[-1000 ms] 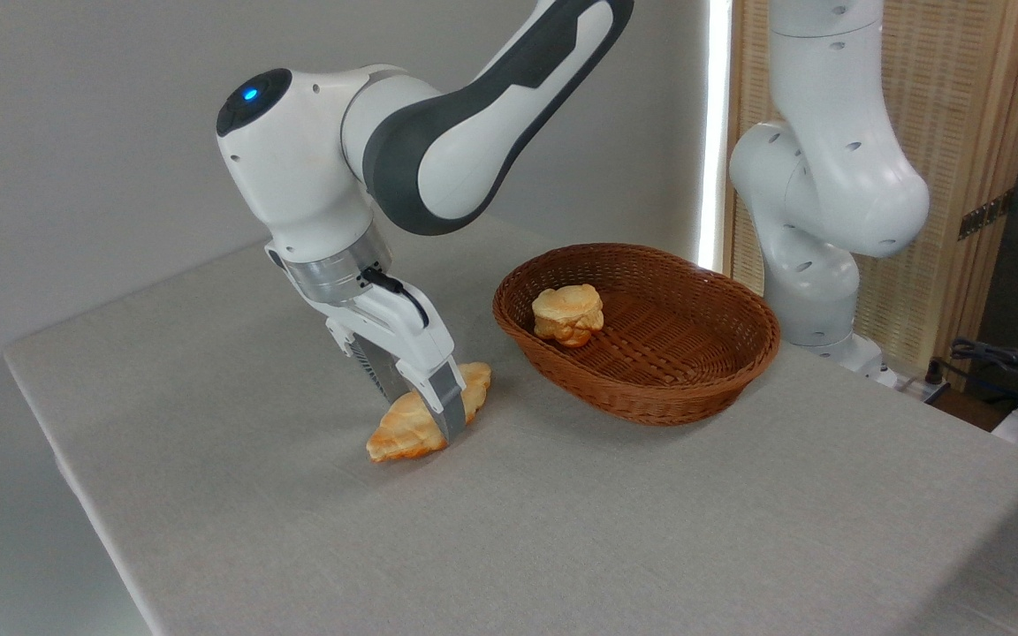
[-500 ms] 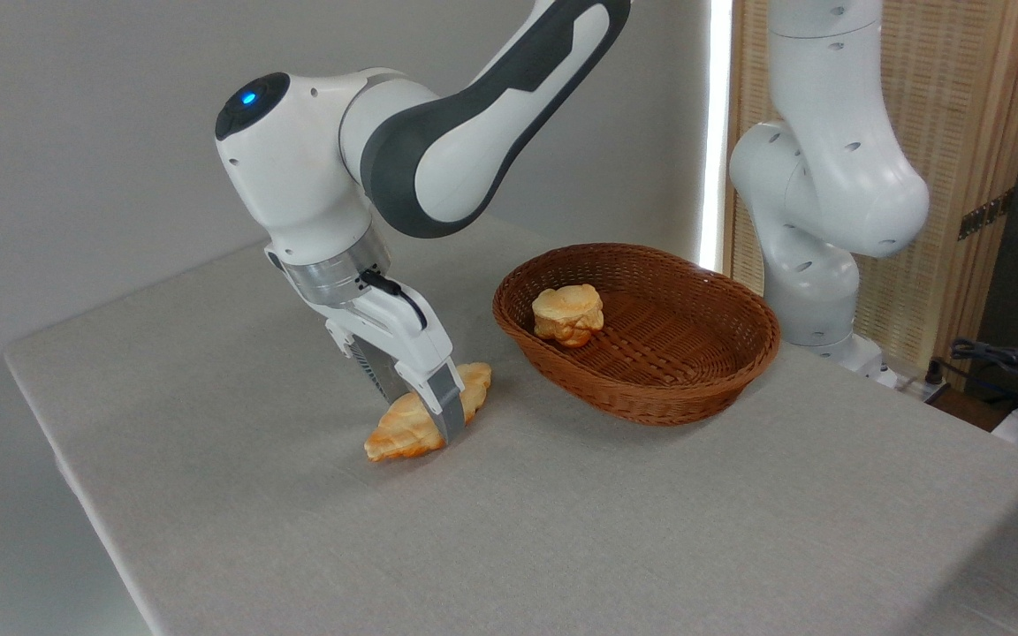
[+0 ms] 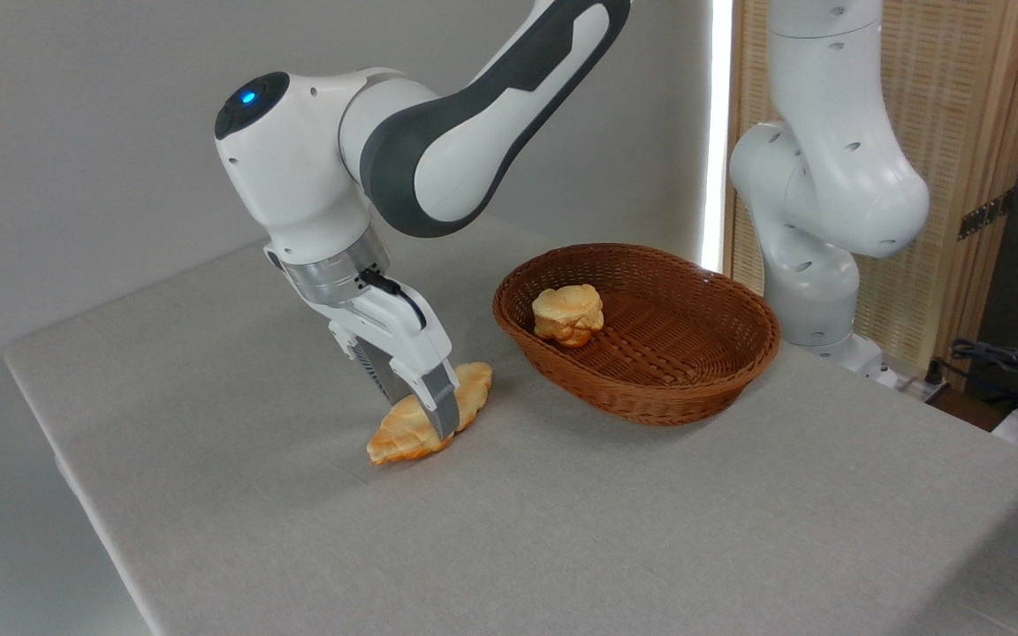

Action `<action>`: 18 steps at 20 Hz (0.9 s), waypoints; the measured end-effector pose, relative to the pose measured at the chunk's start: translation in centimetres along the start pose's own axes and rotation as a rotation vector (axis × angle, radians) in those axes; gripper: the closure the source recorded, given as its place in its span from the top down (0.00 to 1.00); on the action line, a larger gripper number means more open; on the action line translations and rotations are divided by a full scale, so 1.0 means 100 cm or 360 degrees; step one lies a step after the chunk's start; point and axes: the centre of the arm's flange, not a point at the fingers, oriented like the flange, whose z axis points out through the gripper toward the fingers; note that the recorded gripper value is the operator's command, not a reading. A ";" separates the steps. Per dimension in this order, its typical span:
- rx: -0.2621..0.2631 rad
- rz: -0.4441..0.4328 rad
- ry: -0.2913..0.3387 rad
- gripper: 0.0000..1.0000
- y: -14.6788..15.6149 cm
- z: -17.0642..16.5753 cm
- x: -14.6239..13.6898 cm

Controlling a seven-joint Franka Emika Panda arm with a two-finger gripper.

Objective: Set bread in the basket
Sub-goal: 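Close the gripper fingers around the bread slice, then lift the held bread slice and carry it toward the wicker basket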

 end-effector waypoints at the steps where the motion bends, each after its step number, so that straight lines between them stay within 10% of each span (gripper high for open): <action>1: 0.0000 0.0001 0.0000 0.58 0.000 0.000 0.000; 18: 0.0111 0.0014 0.0207 0.65 0.016 -0.077 -0.020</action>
